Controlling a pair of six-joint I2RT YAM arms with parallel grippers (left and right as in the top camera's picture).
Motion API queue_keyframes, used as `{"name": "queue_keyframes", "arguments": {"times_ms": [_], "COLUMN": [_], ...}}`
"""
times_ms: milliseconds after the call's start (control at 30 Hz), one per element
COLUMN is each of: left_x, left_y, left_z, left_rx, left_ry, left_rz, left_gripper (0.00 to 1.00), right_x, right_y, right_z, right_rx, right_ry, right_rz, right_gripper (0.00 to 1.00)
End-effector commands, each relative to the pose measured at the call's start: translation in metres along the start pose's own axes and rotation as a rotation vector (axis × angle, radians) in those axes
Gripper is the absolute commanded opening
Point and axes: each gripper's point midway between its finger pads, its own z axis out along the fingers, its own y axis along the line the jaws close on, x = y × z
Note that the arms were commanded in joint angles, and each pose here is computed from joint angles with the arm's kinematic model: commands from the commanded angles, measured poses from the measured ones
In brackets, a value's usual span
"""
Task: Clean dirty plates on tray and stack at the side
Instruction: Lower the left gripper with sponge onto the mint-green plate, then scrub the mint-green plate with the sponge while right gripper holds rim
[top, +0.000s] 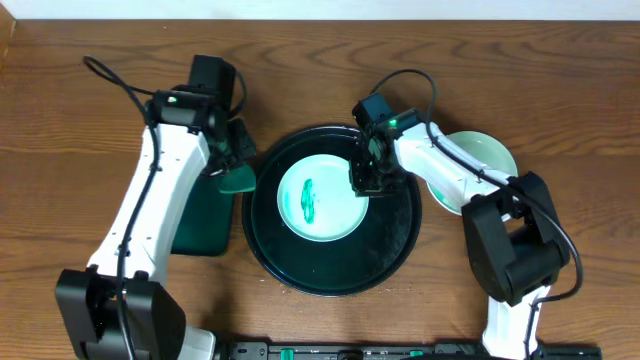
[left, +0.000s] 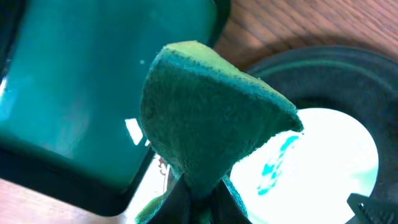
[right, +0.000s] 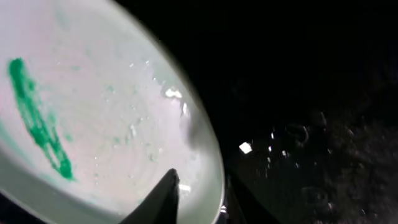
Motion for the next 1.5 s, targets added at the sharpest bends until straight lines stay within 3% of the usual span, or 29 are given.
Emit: {"name": "queue_keyframes", "arguments": {"times_ms": [0,133,333,400,567,867,1000,1100,1133,1200,1267,1333,1467], "left_x": [0.010,0.020,0.049,0.075,0.090,0.123,0.120,0.119,0.127,0.129,0.123,0.113,0.080], "left_y": [-0.004,-0.018,-0.048,-0.073,-0.088,-0.070,-0.064,-0.083,-0.113,-0.137,-0.147,-0.143,-0.086], "left_z": [0.012,0.014,0.033,0.052,0.078,0.141,0.143,0.138,0.127,0.115,0.113,0.120,0.139], "left_rx": [-0.016,-0.004,0.038,0.137,0.147,0.007,-0.004,0.108,0.298,0.440,0.475,0.414,0.036], "left_ry": [0.024,0.025,0.040,0.080,0.093,0.284,0.295,0.308,0.346,0.353,0.323,0.284,0.134], "left_rz": [0.006,0.053,0.123,0.177,0.236,0.204,0.197,0.350,0.485,0.531,0.525,0.473,0.295], "left_gripper": [0.08,0.07,0.07,0.07,0.07,0.07,0.07,0.07,0.07,0.07,0.07,0.07,0.07], "right_x": [0.006,0.006,0.006,0.006,0.006,0.006,0.006,0.006,0.006,0.006,0.006,0.006,0.006], "right_y": [-0.005,-0.005,-0.004,-0.004,-0.003,-0.003,-0.003,-0.003,-0.003,-0.003,-0.003,-0.003,-0.003], "right_z": [0.019,0.026,0.026,0.026,0.026,0.026,0.026,0.026,0.026,0.026,0.026,0.026,0.026], "right_rx": [0.010,0.004,-0.016,-0.016,-0.024,-0.023,-0.024,-0.024,-0.024,-0.024,-0.023,-0.023,-0.023], "right_ry": [0.046,0.061,0.070,0.070,0.071,0.071,0.071,0.070,0.069,0.069,0.071,0.070,0.070], "right_rz": [0.019,0.022,0.020,0.020,0.016,0.016,0.016,0.016,0.016,0.016,0.016,0.017,0.016], "right_gripper": [0.16,0.01,0.01,0.01,0.01,0.01,0.01,0.01,0.01,0.01,0.01,0.01,0.01]}}
